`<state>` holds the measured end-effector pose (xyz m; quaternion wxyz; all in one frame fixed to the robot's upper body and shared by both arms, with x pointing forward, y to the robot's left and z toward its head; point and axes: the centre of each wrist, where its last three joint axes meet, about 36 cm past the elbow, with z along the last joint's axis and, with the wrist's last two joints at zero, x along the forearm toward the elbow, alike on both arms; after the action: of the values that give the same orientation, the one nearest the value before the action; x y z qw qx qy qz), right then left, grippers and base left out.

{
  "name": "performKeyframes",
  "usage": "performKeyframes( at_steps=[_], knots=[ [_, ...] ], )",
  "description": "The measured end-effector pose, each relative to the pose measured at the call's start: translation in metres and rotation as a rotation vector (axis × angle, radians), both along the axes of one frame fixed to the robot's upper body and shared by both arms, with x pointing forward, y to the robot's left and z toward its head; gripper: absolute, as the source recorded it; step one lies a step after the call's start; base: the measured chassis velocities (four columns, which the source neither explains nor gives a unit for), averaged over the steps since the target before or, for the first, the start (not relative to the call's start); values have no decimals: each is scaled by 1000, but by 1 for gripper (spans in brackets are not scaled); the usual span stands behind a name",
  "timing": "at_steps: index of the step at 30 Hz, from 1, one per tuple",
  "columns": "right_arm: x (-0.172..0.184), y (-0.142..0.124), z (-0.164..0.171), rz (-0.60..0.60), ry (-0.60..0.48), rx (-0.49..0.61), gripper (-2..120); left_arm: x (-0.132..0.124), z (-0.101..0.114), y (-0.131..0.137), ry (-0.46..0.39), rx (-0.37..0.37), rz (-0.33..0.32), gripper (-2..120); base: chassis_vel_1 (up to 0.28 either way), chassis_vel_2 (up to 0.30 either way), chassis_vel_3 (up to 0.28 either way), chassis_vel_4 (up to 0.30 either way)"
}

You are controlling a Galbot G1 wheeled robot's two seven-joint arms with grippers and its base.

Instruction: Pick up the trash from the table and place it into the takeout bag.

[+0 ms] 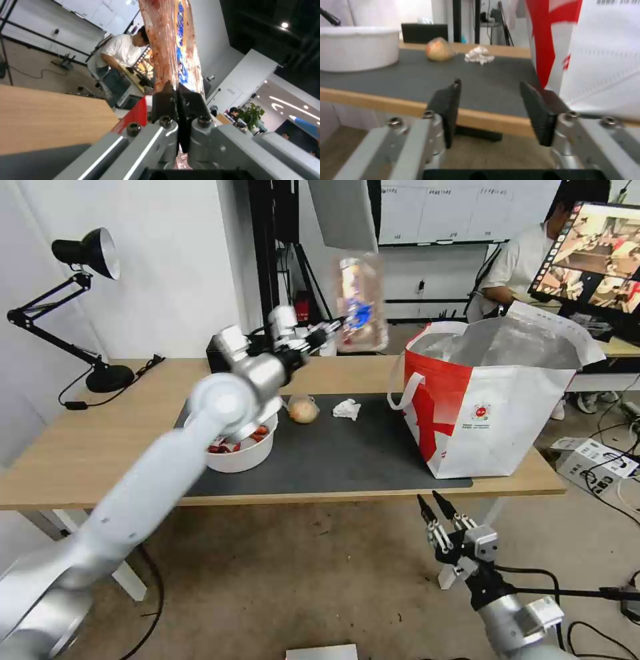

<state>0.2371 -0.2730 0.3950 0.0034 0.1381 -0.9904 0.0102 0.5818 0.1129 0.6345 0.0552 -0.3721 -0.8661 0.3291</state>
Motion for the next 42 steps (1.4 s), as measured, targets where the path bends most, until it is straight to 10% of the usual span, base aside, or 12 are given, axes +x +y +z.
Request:
performKeyframes(
  at_steps=[17, 35, 42],
  knots=[
    [-4, 12, -20, -3, 40, -8, 100, 22, -27, -141, -218, 246, 45, 0, 0, 0, 0, 0],
    [-5, 14, -25, -11, 53, -10, 100, 15, -40, -150, -252, 271, -64, 1, 0, 0, 0, 0],
    [-6, 13, -27, -12, 61, -15, 100, 13, -43, -149, -215, 268, -107, 25, 0, 0, 0, 0]
  ],
)
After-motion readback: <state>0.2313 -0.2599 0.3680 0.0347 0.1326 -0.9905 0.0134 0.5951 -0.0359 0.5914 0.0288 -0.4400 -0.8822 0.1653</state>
